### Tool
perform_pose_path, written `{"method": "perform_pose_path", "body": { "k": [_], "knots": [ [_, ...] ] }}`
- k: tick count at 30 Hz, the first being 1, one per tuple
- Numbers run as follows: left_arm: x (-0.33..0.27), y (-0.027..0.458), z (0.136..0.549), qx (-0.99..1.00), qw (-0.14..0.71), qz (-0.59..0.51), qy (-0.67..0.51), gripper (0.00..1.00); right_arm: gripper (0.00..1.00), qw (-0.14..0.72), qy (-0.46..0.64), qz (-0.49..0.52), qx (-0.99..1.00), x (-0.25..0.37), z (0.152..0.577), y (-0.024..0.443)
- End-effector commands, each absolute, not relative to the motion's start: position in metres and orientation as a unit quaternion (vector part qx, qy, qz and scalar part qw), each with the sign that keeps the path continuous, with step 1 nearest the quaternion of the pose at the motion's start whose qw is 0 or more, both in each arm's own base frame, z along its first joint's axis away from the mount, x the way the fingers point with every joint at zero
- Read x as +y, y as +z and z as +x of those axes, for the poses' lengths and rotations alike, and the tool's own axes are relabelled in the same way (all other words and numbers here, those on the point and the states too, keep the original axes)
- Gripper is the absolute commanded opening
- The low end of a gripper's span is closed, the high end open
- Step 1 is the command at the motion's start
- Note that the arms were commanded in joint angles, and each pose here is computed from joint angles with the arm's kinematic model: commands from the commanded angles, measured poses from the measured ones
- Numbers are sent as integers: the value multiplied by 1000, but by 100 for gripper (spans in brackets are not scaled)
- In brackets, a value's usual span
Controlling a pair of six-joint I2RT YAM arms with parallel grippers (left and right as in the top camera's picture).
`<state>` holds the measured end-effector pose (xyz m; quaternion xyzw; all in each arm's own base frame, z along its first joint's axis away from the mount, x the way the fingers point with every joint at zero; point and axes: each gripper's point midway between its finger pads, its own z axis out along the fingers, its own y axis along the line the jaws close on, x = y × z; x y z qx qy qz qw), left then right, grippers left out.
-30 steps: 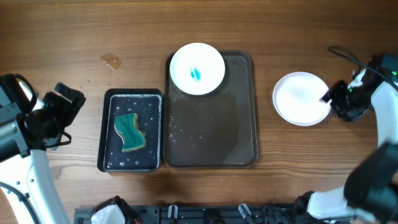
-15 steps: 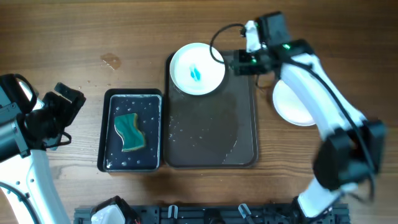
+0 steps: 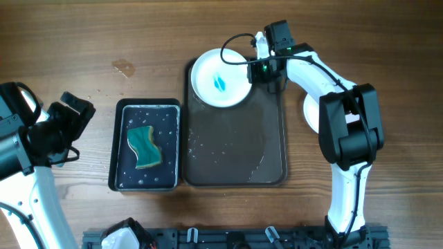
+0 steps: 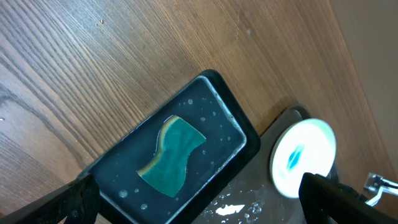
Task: Clean dirty plates on tray and stack at the side
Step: 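Move the right gripper to the last plate's rim on the tray, then grasp the green sponge in the black tray with the left gripper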
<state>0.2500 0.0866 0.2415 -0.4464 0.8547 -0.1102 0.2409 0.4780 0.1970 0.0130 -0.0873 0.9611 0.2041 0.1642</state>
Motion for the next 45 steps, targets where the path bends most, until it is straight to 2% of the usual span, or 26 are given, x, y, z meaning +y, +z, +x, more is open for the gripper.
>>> {"method": "perform_pose_path", "body": {
  "k": [1,5,7,10,14,16,18,23,26,27,28,29,30,34,38,42,45],
  "knots": [
    [88,248,251,852,250,-446,-113,100,4,137,164,2,977,173,475,12],
    [88,248,251,852,250,-446,-113,100,4,135,154,16,979,153,454,71],
    [88,248,251,852,250,-446,-113,100,4,126,151,18,980,144,426,112],
    [88,248,251,852,250,-446,-113,100,5,95,144,20,985,137,380,146],
    [88,249,252,851,254,-445,-113,100,4,39,134,42,989,134,321,133],
    [87,247,250,852,248,-446,-113,100,4,23,145,68,987,140,294,97],
    [86,246,248,853,242,-448,-113,100,4,29,184,68,980,153,285,67],
    [83,247,249,854,242,-444,-124,99,4,71,209,35,975,165,281,25],
    [58,242,250,883,219,-388,-149,88,4,84,208,-5,975,176,277,22],
    [53,238,249,889,207,-380,-148,87,8,86,206,-9,975,178,277,22],
    [46,231,248,898,194,-369,-143,86,27,87,207,-12,974,180,277,22],
    [41,221,248,907,180,-357,-134,86,37,88,207,-12,974,181,277,23],
    [37,213,246,914,167,-349,-124,86,39,90,207,-11,974,180,278,25],
    [19,157,241,940,97,-314,-92,80,40,125,212,-2,969,167,299,60],
    [2,99,253,952,68,-284,-91,68,43,192,223,-13,956,156,318,117],
    [-12,52,249,958,3,-277,-79,54,45,223,232,-17,947,156,317,142],
    [-1,20,237,951,-43,-306,-3,39,45,216,229,-16,949,154,313,140]
  ]
}}
